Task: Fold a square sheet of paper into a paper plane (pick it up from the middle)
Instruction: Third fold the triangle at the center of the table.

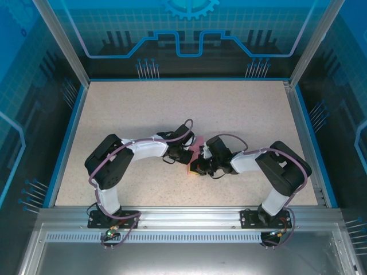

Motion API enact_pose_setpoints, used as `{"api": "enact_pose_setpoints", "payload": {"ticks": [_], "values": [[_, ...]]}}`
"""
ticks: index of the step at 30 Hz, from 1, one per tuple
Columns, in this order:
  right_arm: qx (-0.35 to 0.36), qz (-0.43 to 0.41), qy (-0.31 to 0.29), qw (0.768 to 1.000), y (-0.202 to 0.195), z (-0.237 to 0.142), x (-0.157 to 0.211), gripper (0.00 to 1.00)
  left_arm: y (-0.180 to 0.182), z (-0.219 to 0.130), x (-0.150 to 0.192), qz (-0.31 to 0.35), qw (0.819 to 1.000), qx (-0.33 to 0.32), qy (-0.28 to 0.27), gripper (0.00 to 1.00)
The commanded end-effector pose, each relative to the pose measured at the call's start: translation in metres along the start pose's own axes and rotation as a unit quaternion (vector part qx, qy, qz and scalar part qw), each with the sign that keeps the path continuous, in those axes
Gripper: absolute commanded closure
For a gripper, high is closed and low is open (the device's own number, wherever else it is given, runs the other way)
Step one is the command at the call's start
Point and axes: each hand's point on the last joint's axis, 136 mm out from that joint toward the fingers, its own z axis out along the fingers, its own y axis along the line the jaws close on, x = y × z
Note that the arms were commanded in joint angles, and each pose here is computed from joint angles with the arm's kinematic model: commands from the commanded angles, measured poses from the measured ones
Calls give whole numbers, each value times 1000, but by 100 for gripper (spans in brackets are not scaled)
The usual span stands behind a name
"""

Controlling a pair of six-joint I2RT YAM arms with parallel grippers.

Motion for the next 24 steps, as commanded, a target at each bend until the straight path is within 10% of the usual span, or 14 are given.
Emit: {"api": "enact_pose_setpoints", "payload": {"ticks": [1,24], "values": [[-4,-16,9,1000,3,0,9,100,3,7,6,8,1000,-1,19,90],[15,-16,-15,1000,-5,-16,-7,100,4,7,6,10,1000,-3,21,90]]}}
